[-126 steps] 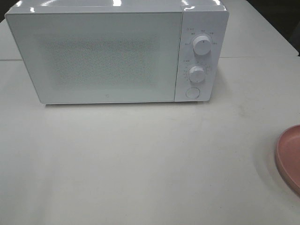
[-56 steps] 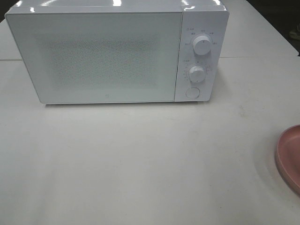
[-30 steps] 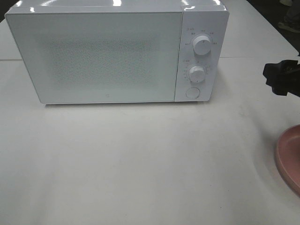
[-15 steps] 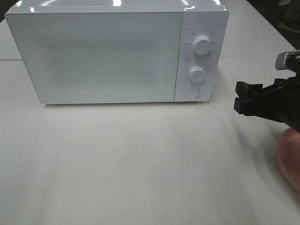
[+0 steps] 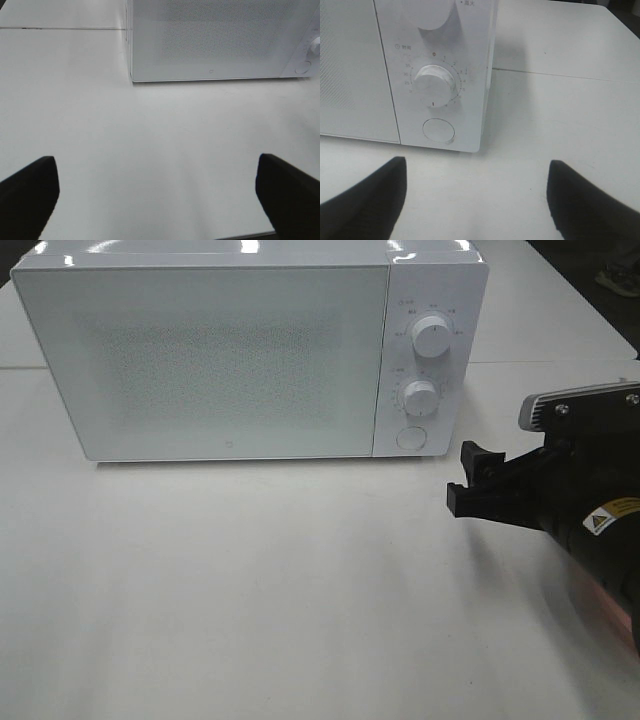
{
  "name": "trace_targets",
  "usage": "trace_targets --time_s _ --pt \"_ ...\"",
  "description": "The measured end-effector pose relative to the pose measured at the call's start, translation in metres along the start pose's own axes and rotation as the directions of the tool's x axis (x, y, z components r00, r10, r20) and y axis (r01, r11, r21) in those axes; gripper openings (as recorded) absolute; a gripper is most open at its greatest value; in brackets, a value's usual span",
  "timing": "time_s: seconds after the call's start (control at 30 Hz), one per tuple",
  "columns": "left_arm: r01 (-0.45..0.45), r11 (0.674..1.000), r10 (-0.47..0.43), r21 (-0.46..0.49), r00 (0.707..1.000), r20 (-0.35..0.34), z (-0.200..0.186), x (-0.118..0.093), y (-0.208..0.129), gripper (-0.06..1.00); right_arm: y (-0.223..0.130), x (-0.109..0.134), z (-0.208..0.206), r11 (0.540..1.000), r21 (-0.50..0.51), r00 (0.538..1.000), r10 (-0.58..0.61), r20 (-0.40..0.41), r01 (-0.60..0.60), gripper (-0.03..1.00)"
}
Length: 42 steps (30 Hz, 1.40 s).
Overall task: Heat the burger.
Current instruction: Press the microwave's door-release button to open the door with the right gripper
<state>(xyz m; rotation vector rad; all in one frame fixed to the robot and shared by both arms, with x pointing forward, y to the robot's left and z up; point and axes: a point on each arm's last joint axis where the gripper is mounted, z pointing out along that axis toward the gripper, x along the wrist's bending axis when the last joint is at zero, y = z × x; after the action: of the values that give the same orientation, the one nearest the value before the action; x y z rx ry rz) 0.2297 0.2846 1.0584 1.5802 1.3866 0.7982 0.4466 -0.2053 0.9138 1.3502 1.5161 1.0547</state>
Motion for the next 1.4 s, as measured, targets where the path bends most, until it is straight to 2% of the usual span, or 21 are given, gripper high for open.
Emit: trace_targets --time_s 0.27,0.47,0.5,0.53,0.63,0.7,0.73,0.77,0.8,0.83,0.9,0.93,0.97,1.0,1.07,1.1,1.13,1.17,1.2,1.23,1.4 --pt "0.0 1.0 0.0 0.0 1.0 0.0 0.0 0.0 0.0 0.99 -0.007 0.012 -0.003 1.0 0.005 1.0 -0.025 -0.017 0.025 0.75" --pt "0.0 1.0 0.0 0.0 1.0 0.0 0.0 0.0 0.0 0.99 -0.007 0.011 -0.003 0.987 0.008 0.987 0.162 -0.011 -0.162 0.73" --pt "0.0 1.0 0.0 0.0 1.0 0.0 0.0 0.0 0.0 0.99 -0.007 0.012 -0.003 0.98 0.009 0.98 0.2 -0.012 -0.2 0.72" --pt "0.0 1.0 0.0 0.0 1.0 0.0 0.0 0.0 0.0 0.99 -0.007 0.012 -0.003 0.953 0.01 0.953 0.302 -0.011 -0.301 0.69" --pt "0.0 1.0 0.0 0.0 1.0 0.0 0.0 0.0 0.0 0.99 -0.007 0.012 -0.003 0.934 0.011 0.934 0.357 -0.01 -0.357 0.67" --pt "0.0 1.0 0.0 0.0 1.0 0.0 0.0 0.0 0.0 0.99 -0.007 0.012 -0.003 0.857 0.012 0.856 0.516 -0.008 -0.516 0.59" --pt "0.0 1.0 0.0 0.0 1.0 0.0 0.0 0.0 0.0 0.99 -0.007 0.012 -0.003 0.857 0.012 0.856 0.516 -0.008 -0.516 0.59" --pt "0.0 1.0 0.0 0.0 1.0 0.0 0.0 0.0 0.0 0.99 -0.007 0.012 -0.003 0.785 0.013 0.785 0.619 -0.007 -0.619 0.54" --pt "0.0 1.0 0.0 0.0 1.0 0.0 0.0 0.0 0.0 0.99 -0.007 0.012 -0.003 0.739 0.014 0.739 0.674 -0.006 -0.674 0.51" --pt "0.0 1.0 0.0 0.0 1.0 0.0 0.0 0.0 0.0 0.99 -0.007 0.012 -0.003 0.739 0.014 0.739 0.674 -0.006 -0.674 0.51" --pt "0.0 1.0 0.0 0.0 1.0 0.0 0.0 0.0 0.0 0.99 -0.007 0.012 -0.003 0.534 0.015 0.534 0.845 -0.002 -0.845 0.37" --pt "0.0 1.0 0.0 0.0 1.0 0.0 0.0 0.0 0.0 0.99 -0.007 0.012 -0.003 0.534 0.015 0.534 0.845 -0.002 -0.845 0.37" --pt "0.0 1.0 0.0 0.0 1.0 0.0 0.0 0.0 0.0 0.99 -0.007 0.012 -0.003 0.479 0.015 0.479 0.878 -0.001 -0.878 0.33" --pt "0.0 1.0 0.0 0.0 1.0 0.0 0.0 0.0 0.0 0.99 -0.007 0.012 -0.003 0.479 0.015 0.479 0.878 -0.001 -0.878 0.33" --pt "0.0 1.0 0.0 0.0 1.0 0.0 0.0 0.0 0.0 0.99 -0.007 0.012 -0.003 0.275 0.018 0.275 0.961 0.009 -0.961 0.18" --pt "0.0 1.0 0.0 0.0 1.0 0.0 0.0 0.0 0.0 0.99 -0.007 0.012 -0.003 0.275 0.018 0.275 0.961 0.009 -0.961 0.18" --pt "0.0 1.0 0.0 0.0 1.0 0.0 0.0 0.0 0.0 0.99 -0.008 0.012 -0.003 0.224 0.02 0.224 0.974 0.016 -0.974 0.13" --pt "0.0 1.0 0.0 0.0 1.0 0.0 0.0 0.0 0.0 0.99 -0.008 0.012 -0.003 0.224 0.02 0.224 0.974 0.016 -0.974 0.13" --pt "0.0 1.0 0.0 0.0 1.0 0.0 0.0 0.0 0.0 0.99 -0.01 0.012 -0.003 0.154 0.021 0.154 0.988 0.029 -0.988 0.05" --pt "0.0 1.0 0.0 0.0 1.0 0.0 0.0 0.0 0.0 0.99 -0.013 0.013 -0.002 0.126 0.023 0.127 0.991 0.047 -0.992 0.02" --pt "0.0 1.0 0.0 0.0 1.0 0.0 0.0 0.0 0.0 0.99 -0.021 0.015 0.002 0.106 0.022 0.108 0.991 0.082 -0.994 0.01"
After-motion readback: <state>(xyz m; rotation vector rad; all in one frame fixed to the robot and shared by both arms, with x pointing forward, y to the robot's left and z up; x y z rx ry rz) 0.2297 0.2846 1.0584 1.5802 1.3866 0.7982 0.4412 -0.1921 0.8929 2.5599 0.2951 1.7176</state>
